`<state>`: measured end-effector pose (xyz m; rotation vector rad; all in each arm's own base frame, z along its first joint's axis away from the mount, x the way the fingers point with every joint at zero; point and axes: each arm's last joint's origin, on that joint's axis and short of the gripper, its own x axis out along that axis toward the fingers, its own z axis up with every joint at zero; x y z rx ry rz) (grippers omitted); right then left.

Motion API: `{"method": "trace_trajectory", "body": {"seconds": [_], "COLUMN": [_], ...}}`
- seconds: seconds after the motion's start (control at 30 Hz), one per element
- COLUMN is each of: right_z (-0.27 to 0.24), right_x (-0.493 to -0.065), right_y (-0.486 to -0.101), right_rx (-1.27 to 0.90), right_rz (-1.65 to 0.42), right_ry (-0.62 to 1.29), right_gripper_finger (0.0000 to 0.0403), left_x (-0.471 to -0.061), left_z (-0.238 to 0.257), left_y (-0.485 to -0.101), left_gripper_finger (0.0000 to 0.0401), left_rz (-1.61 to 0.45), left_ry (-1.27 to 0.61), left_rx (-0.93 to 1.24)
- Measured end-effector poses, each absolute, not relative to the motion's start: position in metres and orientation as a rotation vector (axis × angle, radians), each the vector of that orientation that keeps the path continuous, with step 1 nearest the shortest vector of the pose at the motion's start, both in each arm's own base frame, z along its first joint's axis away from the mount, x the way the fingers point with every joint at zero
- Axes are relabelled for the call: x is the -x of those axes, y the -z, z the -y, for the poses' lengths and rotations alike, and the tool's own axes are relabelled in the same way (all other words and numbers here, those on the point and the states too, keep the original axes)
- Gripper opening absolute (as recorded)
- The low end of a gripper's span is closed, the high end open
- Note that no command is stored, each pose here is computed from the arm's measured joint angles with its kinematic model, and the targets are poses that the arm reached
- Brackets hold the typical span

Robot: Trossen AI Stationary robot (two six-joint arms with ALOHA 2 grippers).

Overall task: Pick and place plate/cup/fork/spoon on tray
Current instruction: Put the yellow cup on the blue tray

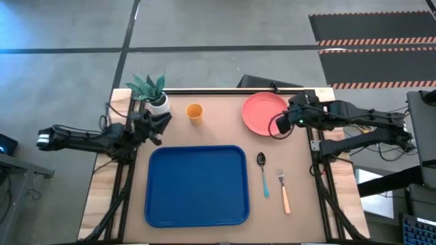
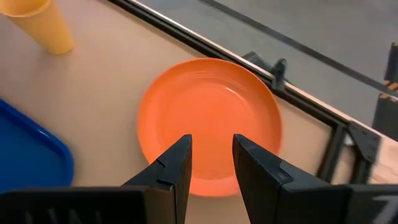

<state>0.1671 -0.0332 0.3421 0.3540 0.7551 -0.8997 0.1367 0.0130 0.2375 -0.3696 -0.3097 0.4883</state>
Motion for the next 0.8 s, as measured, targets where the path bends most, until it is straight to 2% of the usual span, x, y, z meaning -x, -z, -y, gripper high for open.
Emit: {"method": "trace_trajectory", "body": {"seconds": [0.1,0.4,0.6,0.8], "right_z": [0.037,0.039,0.039,0.04], "right_x": [-0.171,-0.178,-0.178,-0.18], "right_y": [-0.347,-0.355,-0.355,-0.357], "right_rx": [-0.342,-0.293,-0.269,-0.209], "right_rz": [-0.711,-0.654,-0.665,-0.657], "right_ry": [0.859,0.784,0.772,0.743], "right_gripper_finger": [0.0107,0.0107,0.0107,0.0107], "left_x": [-0.151,-0.201,-0.218,-0.215], "left_z": [-0.013,-0.013,-0.014,-0.019], "left_y": [-0.253,-0.315,-0.347,-0.357], "left_gripper_finger": [0.0093,0.0158,0.0167,0.0167], "left_rz": [0.215,-0.167,-0.161,-0.129], "left_ry": [-0.496,-0.57,-0.567,-0.59], "left_rx": [0.343,0.13,0.057,0.073]}}
